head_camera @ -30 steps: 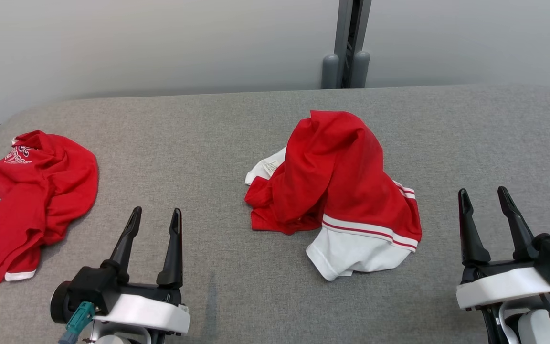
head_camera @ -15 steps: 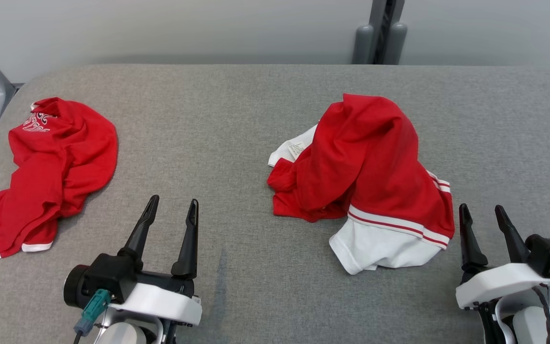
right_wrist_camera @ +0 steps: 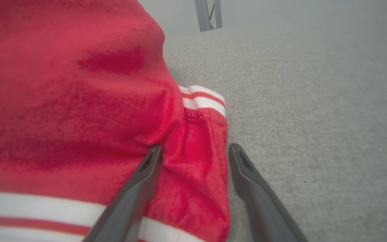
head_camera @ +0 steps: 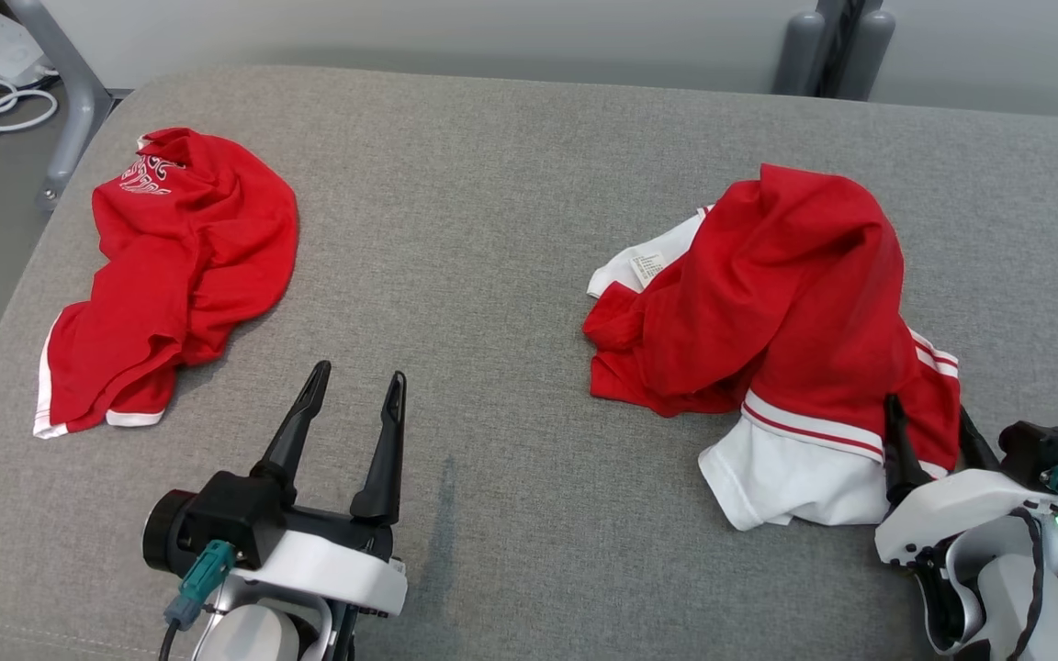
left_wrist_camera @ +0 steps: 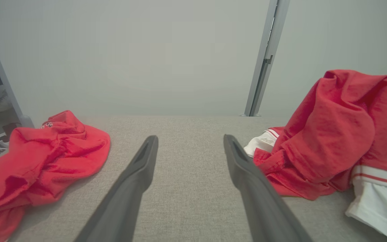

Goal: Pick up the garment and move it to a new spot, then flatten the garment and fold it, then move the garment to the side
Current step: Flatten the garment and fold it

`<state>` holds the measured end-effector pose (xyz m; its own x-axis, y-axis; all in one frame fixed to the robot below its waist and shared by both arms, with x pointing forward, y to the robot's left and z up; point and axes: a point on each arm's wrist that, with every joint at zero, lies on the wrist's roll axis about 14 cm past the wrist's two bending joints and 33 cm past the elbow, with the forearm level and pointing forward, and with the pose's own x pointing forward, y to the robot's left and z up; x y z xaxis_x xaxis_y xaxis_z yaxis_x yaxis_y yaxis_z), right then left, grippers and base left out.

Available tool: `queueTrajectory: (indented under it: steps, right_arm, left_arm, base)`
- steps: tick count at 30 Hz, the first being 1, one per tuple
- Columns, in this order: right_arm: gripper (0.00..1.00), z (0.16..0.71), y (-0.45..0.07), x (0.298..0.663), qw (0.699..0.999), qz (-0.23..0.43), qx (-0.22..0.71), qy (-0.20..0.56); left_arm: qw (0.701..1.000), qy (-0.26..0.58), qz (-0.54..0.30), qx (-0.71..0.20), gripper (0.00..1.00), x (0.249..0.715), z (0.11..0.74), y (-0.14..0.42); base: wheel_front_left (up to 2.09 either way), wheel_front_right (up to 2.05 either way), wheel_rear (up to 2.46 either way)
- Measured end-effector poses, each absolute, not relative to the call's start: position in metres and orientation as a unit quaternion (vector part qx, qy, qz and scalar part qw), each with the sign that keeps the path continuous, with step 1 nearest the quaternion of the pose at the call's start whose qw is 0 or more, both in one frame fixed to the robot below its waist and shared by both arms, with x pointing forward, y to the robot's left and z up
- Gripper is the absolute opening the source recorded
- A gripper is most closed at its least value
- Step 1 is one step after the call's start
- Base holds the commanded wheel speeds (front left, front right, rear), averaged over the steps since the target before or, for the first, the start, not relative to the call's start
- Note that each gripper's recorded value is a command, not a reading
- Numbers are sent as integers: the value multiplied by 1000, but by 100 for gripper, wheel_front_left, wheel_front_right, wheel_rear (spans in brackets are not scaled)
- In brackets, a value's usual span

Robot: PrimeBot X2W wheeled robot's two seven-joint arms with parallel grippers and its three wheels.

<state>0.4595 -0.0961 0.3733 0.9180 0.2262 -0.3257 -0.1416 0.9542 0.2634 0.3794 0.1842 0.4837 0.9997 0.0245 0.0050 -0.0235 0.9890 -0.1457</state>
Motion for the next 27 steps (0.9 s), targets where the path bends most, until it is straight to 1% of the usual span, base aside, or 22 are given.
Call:
queueTrajectory:
  steps: [1,2,3,7,10,12,14,15,16,18,23,25,27]
  right_arm:
    - [80,372,-95,461,972,94,119,182]
    - [34,371,-95,462,971,94,119,184]
    - [0,371,-94,463,971,94,120,186]
    - [0,380,-97,468,970,76,154,174]
    - [0,399,-108,479,965,42,217,144]
    - [0,419,-114,490,946,13,303,116]
    - [0,443,-117,501,934,13,346,89]
    - [0,467,-133,511,926,8,373,63]
    - [0,467,-133,511,926,8,373,63]
    - [0,497,-162,523,924,-1,382,27]
    - [0,589,-232,549,926,-21,370,-79]
    - [0,629,-251,556,924,-24,362,-122]
    - [0,662,-257,562,925,-21,348,-153]
  left_arm:
    - [997,-3,14,-73,100,379,483,185]
    - [997,-2,15,-72,100,378,483,185]
    - [997,-2,15,-72,100,378,483,186]
    - [997,-5,17,-72,100,376,485,186]
    - [997,-8,15,-73,100,375,488,185]
    - [997,-11,12,-74,100,374,489,183]
    - [997,-11,9,-75,100,372,489,180]
    - [997,-11,5,-77,100,370,490,177]
    - [997,-11,5,-77,100,370,490,177]
    - [997,-15,1,-80,100,370,492,174]
    - [996,-19,-6,-85,100,367,495,169]
    - [996,-22,-5,-87,100,365,497,169]
    - [996,-24,-3,-88,100,363,498,170]
  base:
    - [0,0,0]
    - [0,0,0]
    - [0,0,0]
    - [0,0,0]
    - [0,0,0]
    - [0,0,0]
    - [0,0,0]
    - [0,0,0]
    - [0,0,0]
    - [0,0,0]
    - [0,0,0]
    - [0,0,0]
    - [0,0,0]
